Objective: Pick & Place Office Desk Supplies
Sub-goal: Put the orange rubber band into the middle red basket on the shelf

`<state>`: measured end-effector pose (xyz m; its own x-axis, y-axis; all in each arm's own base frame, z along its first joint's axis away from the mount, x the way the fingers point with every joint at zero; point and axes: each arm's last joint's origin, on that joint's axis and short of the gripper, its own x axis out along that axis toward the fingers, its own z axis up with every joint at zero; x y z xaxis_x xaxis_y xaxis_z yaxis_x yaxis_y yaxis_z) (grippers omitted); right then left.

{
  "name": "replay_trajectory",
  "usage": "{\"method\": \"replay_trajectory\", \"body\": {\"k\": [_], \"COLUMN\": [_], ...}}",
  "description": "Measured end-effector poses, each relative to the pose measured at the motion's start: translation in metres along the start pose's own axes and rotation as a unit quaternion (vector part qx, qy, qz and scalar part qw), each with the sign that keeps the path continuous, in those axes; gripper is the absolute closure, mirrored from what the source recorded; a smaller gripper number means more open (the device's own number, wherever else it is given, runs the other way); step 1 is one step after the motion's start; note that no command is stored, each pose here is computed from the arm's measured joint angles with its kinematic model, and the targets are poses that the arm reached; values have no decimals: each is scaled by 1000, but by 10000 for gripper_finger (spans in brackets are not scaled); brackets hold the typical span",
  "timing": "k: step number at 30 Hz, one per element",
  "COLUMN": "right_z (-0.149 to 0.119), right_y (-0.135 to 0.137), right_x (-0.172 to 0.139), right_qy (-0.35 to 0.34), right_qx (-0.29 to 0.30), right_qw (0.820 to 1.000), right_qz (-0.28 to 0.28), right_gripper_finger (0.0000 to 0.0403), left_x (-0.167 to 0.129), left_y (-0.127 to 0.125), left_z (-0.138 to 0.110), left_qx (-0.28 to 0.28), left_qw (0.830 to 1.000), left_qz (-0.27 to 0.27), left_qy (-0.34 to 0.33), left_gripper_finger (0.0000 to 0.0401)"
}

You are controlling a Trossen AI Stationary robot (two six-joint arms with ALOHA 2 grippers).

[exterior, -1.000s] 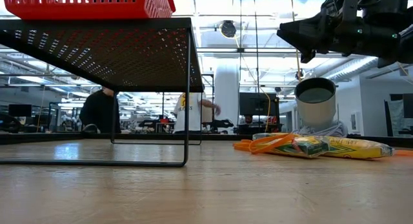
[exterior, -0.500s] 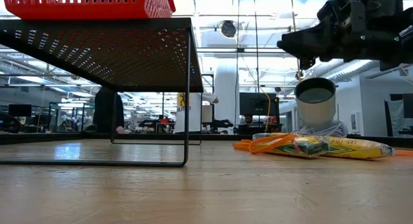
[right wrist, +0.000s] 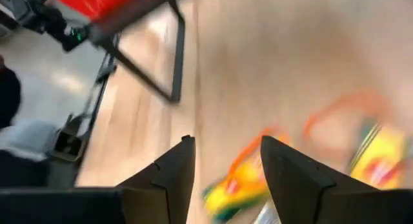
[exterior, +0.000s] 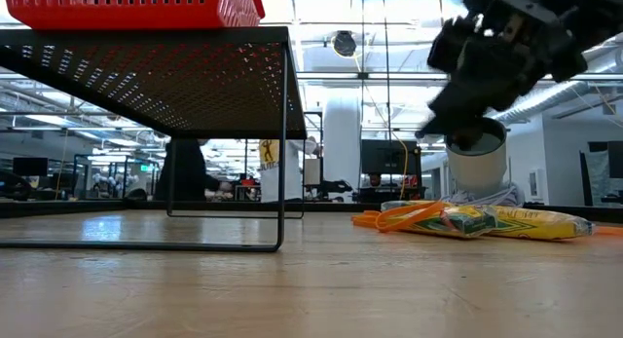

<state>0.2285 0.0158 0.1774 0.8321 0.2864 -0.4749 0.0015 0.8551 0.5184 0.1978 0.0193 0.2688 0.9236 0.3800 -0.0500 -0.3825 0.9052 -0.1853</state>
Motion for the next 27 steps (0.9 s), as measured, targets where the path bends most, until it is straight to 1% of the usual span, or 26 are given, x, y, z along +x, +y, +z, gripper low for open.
{"method": "replay_trajectory", "body": {"k": [4,6,8,11,17,21,25,27], "right_z": [-9,-13,-16,-21,-25,-25,-25,-25], "right_y": [-4,-7,-11,-17,-28,-32,-35,-35], "right_x": [11,17,22,31,46,47,47,47], "right_qy": [54,67,76,77,68,64,50,49], "right_qx": [73,103,117,128,149,156,153,152], "right_qw": [996,992,990,989,986,985,985,985], "right_qz": [19,9,-2,-16,-18,-28,-57,-61], "right_gripper_finger": [242,245,246,247,248,248,248,248], "left_x": [0,0,0,0,0,0,2,4], "left_y": [0,0,0,0,0,0,0,0], "left_z": [0,0,0,-1,-1,-2,-4,-6], "left_qx": [-8,-14,-18,-17,-16,-12,-9,-6], "left_qw": [1000,1000,1000,1000,1000,1000,1000,1000], "left_qz": [0,0,0,1,1,1,3,4], "left_qy": [-1,1,1,4,6,8,13,19], "left_gripper_finger": [224,224,224,224,224,224,224,224]}}
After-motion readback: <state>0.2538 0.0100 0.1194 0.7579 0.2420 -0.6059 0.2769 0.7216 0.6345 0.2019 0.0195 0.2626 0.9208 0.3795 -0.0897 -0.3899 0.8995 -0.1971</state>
